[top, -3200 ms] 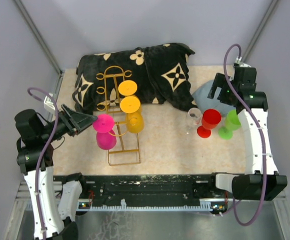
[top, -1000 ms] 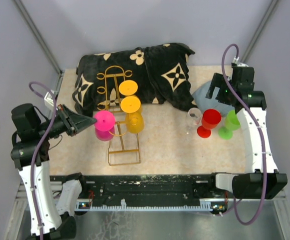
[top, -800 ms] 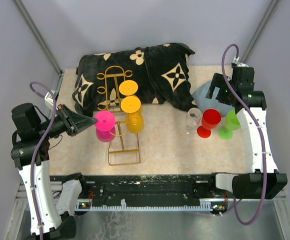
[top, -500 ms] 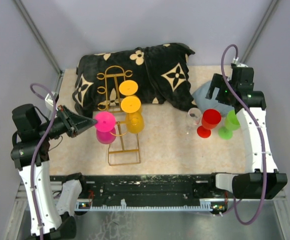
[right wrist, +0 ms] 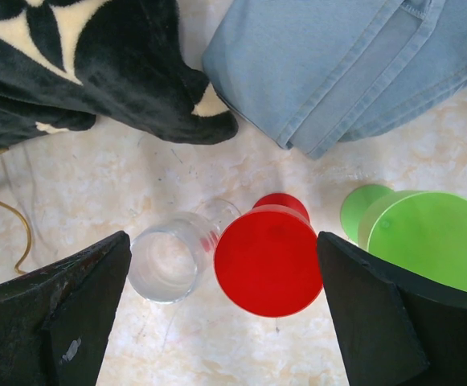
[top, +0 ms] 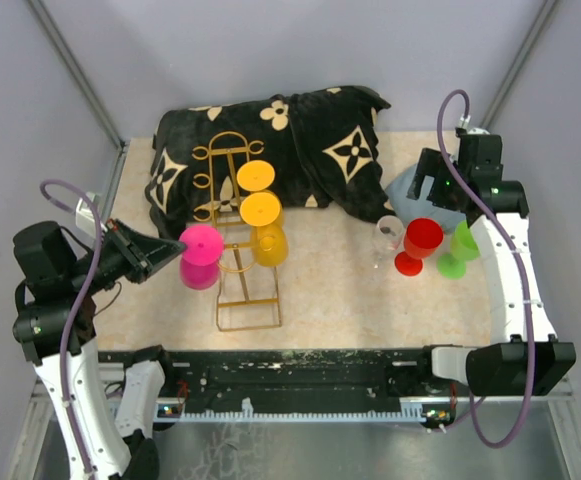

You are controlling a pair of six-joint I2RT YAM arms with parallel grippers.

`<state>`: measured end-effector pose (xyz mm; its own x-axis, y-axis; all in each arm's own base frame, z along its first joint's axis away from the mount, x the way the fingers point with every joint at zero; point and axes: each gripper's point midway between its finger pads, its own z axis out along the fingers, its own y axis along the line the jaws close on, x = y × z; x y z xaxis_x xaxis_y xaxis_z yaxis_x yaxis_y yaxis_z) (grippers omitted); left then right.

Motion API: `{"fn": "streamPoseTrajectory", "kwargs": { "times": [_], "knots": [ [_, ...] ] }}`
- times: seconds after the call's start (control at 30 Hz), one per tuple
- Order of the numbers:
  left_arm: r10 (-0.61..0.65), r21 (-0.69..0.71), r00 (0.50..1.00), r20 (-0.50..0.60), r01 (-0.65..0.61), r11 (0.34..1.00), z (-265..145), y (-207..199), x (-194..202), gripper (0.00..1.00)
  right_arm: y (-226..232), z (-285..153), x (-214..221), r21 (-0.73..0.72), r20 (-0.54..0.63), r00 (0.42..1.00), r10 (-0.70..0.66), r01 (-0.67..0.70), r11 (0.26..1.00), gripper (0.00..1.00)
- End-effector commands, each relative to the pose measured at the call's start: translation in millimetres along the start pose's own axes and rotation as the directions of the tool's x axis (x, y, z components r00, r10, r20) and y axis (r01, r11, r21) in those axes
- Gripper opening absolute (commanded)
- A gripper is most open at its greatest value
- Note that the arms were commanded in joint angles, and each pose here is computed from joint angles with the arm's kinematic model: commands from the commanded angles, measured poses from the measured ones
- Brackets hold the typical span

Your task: Take the wine glass off the wine glass rack

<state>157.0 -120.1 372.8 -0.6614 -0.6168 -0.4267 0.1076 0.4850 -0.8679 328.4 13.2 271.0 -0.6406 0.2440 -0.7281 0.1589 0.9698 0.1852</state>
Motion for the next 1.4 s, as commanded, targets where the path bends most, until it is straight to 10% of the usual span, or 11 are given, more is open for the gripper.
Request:
{"fn": "streamPoseTrajectory", "kwargs": {
  "times": [0.0, 1.37],
  "knots": [
    [-0.003, -0.050, 0.999, 0.048, 0.006, 0.999, -3.6, 5.2, -4.7, 0.00, 8.3, 1.1, -15.5, -0.027, 0.054, 0.998, -0.012, 0.014, 1.000, 0.98],
    [0.021, -0.165, 0.979, 0.201, 0.012, 0.986, -18.6, 9.0, -25.2, 0.00, 13.0, 15.5, -21.3, -0.037, 0.041, 0.999, -0.014, 0.016, 0.999, 0.98]
  ]
}}
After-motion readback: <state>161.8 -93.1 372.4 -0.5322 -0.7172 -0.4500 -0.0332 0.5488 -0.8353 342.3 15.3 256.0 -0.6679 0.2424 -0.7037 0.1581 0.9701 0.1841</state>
